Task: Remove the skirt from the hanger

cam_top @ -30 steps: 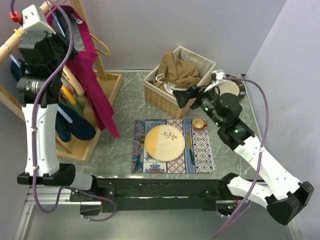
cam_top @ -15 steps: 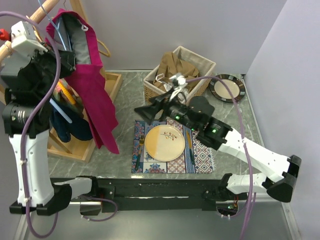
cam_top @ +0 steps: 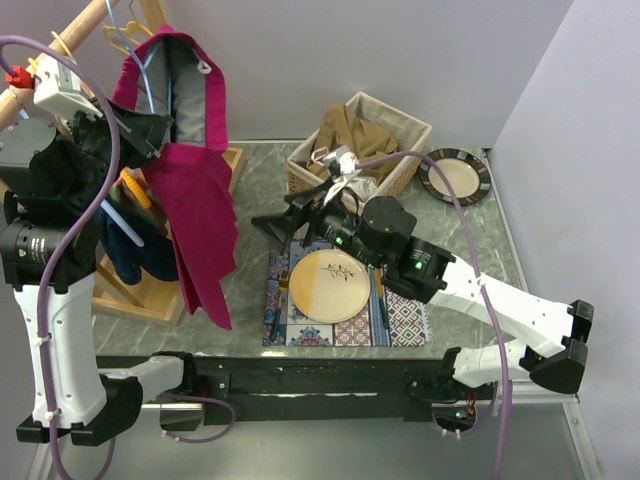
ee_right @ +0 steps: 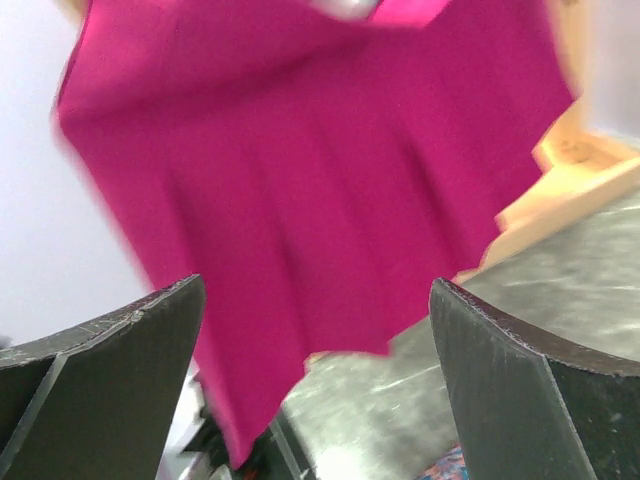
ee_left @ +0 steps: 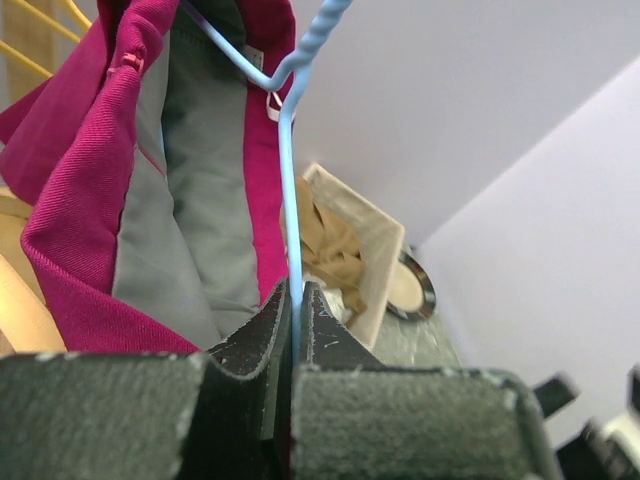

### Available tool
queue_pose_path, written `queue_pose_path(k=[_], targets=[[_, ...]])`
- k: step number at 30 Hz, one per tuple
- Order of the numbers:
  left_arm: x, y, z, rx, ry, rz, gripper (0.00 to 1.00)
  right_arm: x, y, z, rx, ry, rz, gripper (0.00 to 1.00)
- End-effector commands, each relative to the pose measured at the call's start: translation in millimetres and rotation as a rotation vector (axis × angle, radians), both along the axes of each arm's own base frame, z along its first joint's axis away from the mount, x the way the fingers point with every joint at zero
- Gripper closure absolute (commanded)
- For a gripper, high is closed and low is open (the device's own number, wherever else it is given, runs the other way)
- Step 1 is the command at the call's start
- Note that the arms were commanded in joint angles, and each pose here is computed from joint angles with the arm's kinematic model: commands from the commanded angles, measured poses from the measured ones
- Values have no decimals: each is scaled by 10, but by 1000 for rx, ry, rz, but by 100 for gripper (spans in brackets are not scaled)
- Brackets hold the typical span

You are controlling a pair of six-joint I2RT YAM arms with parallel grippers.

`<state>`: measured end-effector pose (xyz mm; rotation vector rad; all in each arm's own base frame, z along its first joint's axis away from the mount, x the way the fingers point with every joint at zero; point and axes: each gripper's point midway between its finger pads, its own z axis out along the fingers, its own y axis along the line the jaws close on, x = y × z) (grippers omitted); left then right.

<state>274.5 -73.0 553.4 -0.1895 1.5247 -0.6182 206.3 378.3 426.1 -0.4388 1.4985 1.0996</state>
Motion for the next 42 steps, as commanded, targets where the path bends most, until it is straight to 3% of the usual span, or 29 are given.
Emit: queue_pose_path(k=[1, 6, 9, 13, 21, 28, 33, 36, 37, 39, 40, 42], targets=[[-360, -195, 394, -9, -170, -129, 99, 285, -453, 787, 92, -131, -237, 0], [-425, -377, 250, 28, -123, -249, 99, 612, -749, 1183, 94, -225, -411, 0], [-446, -413, 163, 37, -102, -276, 99, 770, -725, 1256, 59, -257, -420, 0], [-512, -446, 127, 51, -112, -302, 99, 1023, -645, 1210, 9, -269, -386, 0], [-744, -645, 79, 57, -116, -458, 99, 1169, -382, 1229, -47, -354, -335, 0], [-929, -734, -7, 69, -114, -541, 99, 1640, -265, 970, -168, -355, -476, 0], [-951, -767, -112, 74, -93, -573, 99, 1862, -215, 1033, -162, -328, -511, 1], [-983, -768, -99, 79, -104, -576, 99, 1977, -179, 973, -167, -310, -526, 14], [-989, -767, -91, 81, -109, -575, 99, 2014, -170, 939, -172, -306, -532, 27], [-1019, -763, -78, 83, -114, -575, 99, 2079, -206, 910, -172, -293, -550, 41], [-1031, -766, -78, 82, -115, -577, 99, 2135, -251, 875, -176, -278, -574, 53], [-1070, -762, -78, 86, -123, -576, 99, 2221, -346, 858, -162, -254, -594, 57]])
